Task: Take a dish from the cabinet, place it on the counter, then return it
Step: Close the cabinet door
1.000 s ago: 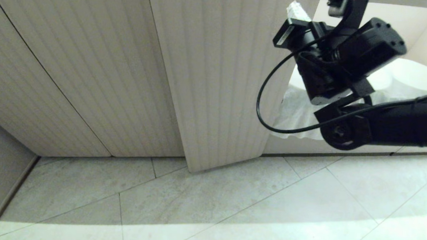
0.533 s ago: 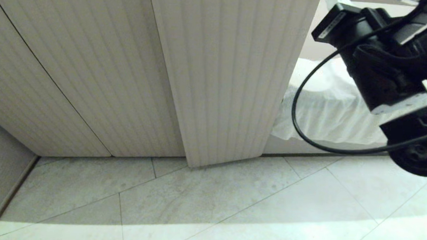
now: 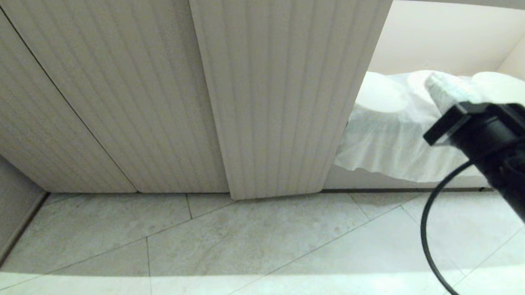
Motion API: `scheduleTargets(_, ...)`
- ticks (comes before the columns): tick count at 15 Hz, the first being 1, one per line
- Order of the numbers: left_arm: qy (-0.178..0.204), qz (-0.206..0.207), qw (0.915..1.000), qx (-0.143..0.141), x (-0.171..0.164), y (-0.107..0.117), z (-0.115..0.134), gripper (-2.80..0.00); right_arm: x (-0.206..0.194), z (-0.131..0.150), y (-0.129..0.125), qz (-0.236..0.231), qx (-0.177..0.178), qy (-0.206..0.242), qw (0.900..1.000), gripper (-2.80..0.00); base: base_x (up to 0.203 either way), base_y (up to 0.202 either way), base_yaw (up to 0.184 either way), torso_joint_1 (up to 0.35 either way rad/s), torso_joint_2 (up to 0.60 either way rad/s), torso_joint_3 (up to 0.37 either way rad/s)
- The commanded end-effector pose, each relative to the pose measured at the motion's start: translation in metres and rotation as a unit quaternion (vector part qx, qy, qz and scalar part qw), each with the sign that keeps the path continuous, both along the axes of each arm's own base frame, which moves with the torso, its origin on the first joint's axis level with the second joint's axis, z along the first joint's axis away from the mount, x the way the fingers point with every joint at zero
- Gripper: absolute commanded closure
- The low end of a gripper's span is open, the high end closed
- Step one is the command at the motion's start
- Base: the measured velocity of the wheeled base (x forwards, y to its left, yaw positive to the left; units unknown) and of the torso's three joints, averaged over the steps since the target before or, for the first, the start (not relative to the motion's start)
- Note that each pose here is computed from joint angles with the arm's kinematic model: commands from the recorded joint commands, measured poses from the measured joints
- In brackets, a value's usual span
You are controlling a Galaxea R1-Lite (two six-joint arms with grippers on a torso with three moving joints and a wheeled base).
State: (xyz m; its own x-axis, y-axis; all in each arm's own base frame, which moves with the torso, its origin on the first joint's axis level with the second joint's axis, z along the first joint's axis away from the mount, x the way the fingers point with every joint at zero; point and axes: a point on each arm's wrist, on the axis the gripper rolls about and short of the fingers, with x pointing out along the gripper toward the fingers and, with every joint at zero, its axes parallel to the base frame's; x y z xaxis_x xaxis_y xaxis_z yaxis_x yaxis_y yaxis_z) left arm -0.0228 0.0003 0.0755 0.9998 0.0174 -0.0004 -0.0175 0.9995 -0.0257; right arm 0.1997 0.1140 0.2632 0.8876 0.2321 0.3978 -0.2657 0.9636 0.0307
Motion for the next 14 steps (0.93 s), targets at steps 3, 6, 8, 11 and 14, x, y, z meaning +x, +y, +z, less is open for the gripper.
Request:
scheduleTargets(3, 0.000, 0.000, 1.0000, 0.000, 0.000, 0.000, 0.000, 0.00, -0.040, -0.046, -0.032, -0.019, -0.042, 0.068, 0.997, 0.00, 0.000, 0.000, 0.000, 0.000, 0.00, 0.000)
scheduleTargets(6, 0.000, 0.000, 1.0000, 0.000, 0.000, 0.000, 0.000, 0.00, -0.054, -0.070, -0.054, -0.054, -0.083, 0.156, 0.983, 0.00, 0.000, 0.000, 0.000, 0.000, 0.00, 0.000)
scheduleTargets(8, 0.000, 0.000, 1.0000, 0.000, 0.000, 0.000, 0.000, 0.00, -0.074, -0.092, -0.068, -0.070, -0.102, 0.201, 0.972, 0.00, 0.000, 0.000, 0.000, 0.000, 0.00, 0.000)
scheduleTargets(11, 0.000, 0.000, 1.0000, 0.000, 0.000, 0.000, 0.000, 0.00, -0.107, -0.122, -0.089, -0.078, -0.122, 0.232, 0.962, 0.00, 0.000, 0.000, 0.000, 0.000, 0.00, 0.000)
scheduleTargets(14, 0.000, 0.000, 1.0000, 0.000, 0.000, 0.000, 0.000, 0.00, -0.127, -0.132, -0.102, -0.084, -0.125, 0.243, 0.958, 0.00, 0.000, 0.000, 0.000, 0.000, 0.00, 0.000)
